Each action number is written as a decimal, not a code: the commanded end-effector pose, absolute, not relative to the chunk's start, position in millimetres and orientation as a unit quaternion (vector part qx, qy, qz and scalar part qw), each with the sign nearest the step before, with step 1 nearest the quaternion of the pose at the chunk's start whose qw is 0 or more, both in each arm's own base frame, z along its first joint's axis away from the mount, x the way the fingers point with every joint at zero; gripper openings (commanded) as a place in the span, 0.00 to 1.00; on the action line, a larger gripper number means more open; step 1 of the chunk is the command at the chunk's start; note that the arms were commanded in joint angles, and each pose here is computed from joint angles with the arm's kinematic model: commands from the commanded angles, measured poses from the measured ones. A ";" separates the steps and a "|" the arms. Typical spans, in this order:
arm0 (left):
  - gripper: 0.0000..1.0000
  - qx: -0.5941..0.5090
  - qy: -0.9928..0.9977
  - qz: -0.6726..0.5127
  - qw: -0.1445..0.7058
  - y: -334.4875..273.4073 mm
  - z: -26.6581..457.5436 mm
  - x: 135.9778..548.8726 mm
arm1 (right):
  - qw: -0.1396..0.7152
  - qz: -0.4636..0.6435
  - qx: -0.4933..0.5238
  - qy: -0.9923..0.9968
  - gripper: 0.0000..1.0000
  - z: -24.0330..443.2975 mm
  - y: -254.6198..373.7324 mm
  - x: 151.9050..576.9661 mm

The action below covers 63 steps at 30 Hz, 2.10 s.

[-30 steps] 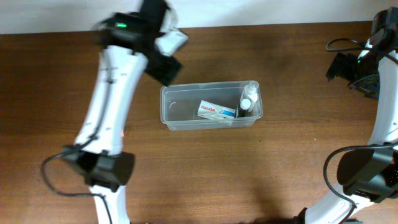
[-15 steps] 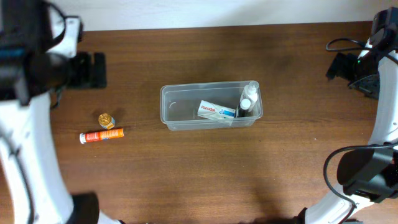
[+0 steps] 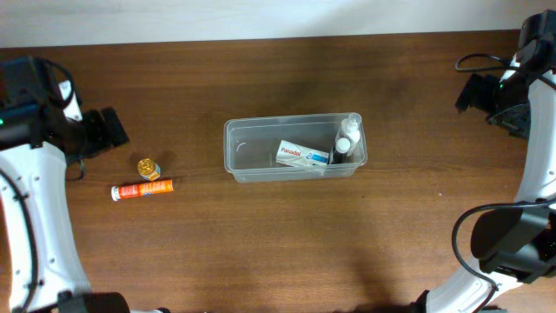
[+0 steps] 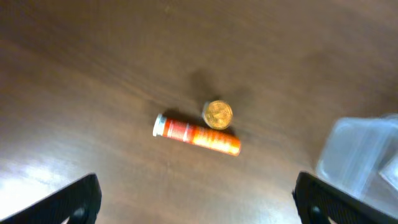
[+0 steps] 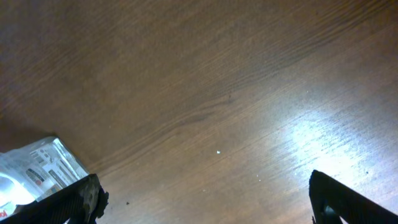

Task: Pack container
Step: 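Withdraw the left gripper to the orange vitamin tube on the left, then align the left gripper over the orange tube's cap and grasp it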

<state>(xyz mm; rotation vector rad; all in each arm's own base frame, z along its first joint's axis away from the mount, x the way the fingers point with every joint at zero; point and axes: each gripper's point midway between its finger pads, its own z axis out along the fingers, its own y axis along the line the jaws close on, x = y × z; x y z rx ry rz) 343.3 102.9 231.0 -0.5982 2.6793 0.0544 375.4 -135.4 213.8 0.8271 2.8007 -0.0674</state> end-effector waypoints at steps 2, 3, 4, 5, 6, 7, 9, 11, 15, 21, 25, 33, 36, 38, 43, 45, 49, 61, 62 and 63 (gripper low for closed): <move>0.99 -0.248 0.951 0.016 0.182 110.1 183.1 348.7 | 0.111 -0.021 0.286 0.951 0.98 213.3 -134.6 377.0; 0.99 -0.248 0.952 0.016 0.180 110.7 173.5 350.4 | 0.111 -0.021 0.286 0.951 0.98 213.3 -134.6 376.9; 0.99 -0.248 0.952 0.016 0.176 111.0 164.7 351.5 | 0.111 -0.021 0.286 0.951 0.98 213.3 -134.6 377.0; 0.99 -0.248 0.953 0.015 0.174 111.2 158.0 352.4 | 0.111 -0.021 0.286 0.951 0.98 213.3 -134.6 377.0; 0.99 -0.249 0.954 0.015 0.166 111.5 145.6 353.5 | 0.111 -0.021 0.286 0.951 0.98 213.3 -134.6 376.9; 0.99 -0.249 0.955 0.015 0.159 111.6 136.9 353.6 | 0.111 -0.021 0.286 0.951 0.98 213.3 -134.6 377.0; 0.99 -0.251 0.958 0.013 0.140 111.0 119.9 352.0 | 0.111 -0.021 0.286 0.951 0.98 213.3 -134.6 377.0; 0.99 -0.275 0.955 0.010 0.114 110.2 100.4 349.2 | 0.111 -0.021 0.286 0.951 0.98 213.3 -134.6 377.0; 0.99 -0.350 0.933 0.003 0.082 109.3 72.0 346.3 | 0.111 -0.021 0.286 0.951 0.98 213.3 -134.6 377.0; 0.99 -0.429 0.903 -0.005 0.039 105.2 38.6 341.5 | 0.111 -0.021 0.286 0.951 0.98 213.3 -134.6 377.0; 0.99 -0.449 0.893 -0.009 0.022 102.3 28.3 339.0 | 0.111 -0.021 0.286 0.951 0.98 213.3 -134.6 377.0; 0.99 -0.513 0.858 -0.008 0.010 99.7 19.5 330.4 | 0.111 -0.021 0.286 0.951 0.98 213.3 -134.6 377.0; 0.99 -0.532 0.846 -0.007 0.007 98.5 12.5 326.2 | 0.111 -0.021 0.286 0.951 0.98 213.3 -134.6 377.0; 0.99 -0.541 0.841 -0.007 0.006 97.5 6.9 323.4 | 0.111 -0.021 0.286 0.951 0.98 213.3 -134.6 377.0; 0.99 -0.562 0.827 -0.007 0.003 94.9 -6.6 314.9 | 0.111 -0.021 0.286 0.951 0.98 213.3 -134.6 377.0; 0.99 -0.562 0.827 -0.007 0.004 94.4 -10.2 313.5 | 0.111 -0.021 0.286 0.951 0.98 213.3 -134.6 377.0; 1.00 -0.561 0.828 -0.013 0.005 93.0 -10.7 314.7 | 0.111 -0.021 0.286 0.951 0.98 213.3 -134.6 376.9; 0.99 -0.545 0.836 -0.038 0.059 93.0 29.4 325.9 | 0.111 -0.021 0.286 0.951 0.98 213.3 -134.6 377.0; 0.99 -0.544 0.835 -0.041 0.069 93.3 36.9 327.1 | 0.111 -0.021 0.286 0.951 0.98 213.3 -134.6 377.0; 0.99 -0.544 0.835 -0.043 0.076 93.6 42.8 327.8 | 0.111 -0.021 0.286 0.951 0.98 213.3 -134.6 377.0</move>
